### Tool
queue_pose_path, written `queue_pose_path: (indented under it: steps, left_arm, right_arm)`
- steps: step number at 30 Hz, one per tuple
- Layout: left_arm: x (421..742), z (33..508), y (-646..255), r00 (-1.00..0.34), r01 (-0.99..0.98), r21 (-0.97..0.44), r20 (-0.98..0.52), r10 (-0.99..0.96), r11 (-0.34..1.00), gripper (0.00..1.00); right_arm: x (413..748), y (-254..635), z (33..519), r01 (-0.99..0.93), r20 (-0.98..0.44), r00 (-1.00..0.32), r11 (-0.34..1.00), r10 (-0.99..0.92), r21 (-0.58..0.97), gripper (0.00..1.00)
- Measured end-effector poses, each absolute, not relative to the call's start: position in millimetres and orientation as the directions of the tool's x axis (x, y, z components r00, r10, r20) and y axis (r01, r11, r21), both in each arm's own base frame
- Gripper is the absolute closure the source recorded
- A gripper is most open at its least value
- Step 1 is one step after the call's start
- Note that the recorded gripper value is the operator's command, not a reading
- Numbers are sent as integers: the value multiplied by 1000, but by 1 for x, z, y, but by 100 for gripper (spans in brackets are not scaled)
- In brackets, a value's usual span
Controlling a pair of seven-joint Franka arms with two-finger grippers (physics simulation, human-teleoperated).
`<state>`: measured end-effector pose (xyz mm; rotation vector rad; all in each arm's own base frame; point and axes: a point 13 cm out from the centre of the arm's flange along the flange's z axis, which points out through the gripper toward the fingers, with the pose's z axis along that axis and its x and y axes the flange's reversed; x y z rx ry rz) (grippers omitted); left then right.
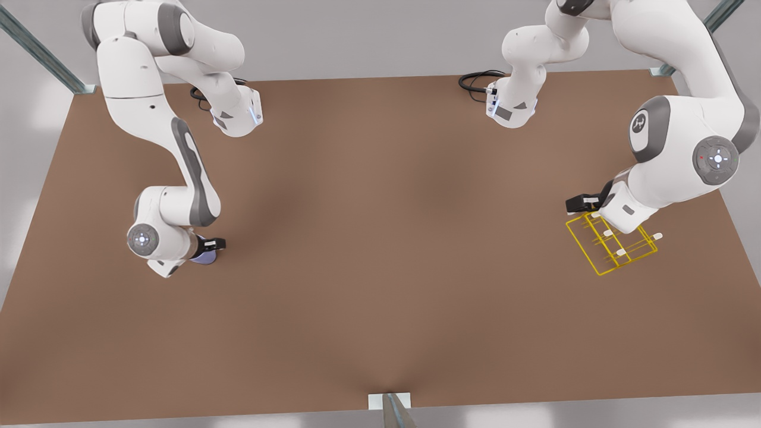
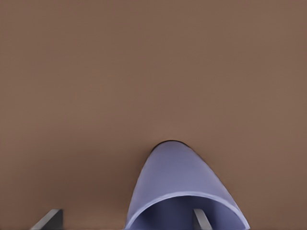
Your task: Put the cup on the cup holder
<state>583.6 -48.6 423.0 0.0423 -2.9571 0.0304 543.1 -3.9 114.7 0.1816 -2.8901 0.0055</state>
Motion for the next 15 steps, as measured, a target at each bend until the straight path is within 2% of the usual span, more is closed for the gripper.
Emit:
queue_pose_path:
  steps: [7,9,12,14,15]
  left_arm:
    - [583,418,-43,-980,-40,-14,195,-36,999,0]
    - [581,419,-48,-980,-31,-13,199,-28,999,0]
    - [579,419,-50,-978,-27,-11,207,-24,1000,0]
    - [578,419,-52,-978,-23,-12,210,-20,1000,0]
    - [577,419,-54,-977,-20,-11,210,-17,1000,0]
  right_arm:
    - [540,-7,102,-132,261,-956,991,-130,10,0]
    - [539,-9,99,-134,266,-955,991,-132,10,23]
    - [538,-13,97,-134,272,-953,991,-131,8,28]
    - [537,-14,96,-137,274,-952,991,-134,8,46]
    - [537,-15,96,-138,275,-952,990,-135,9,52]
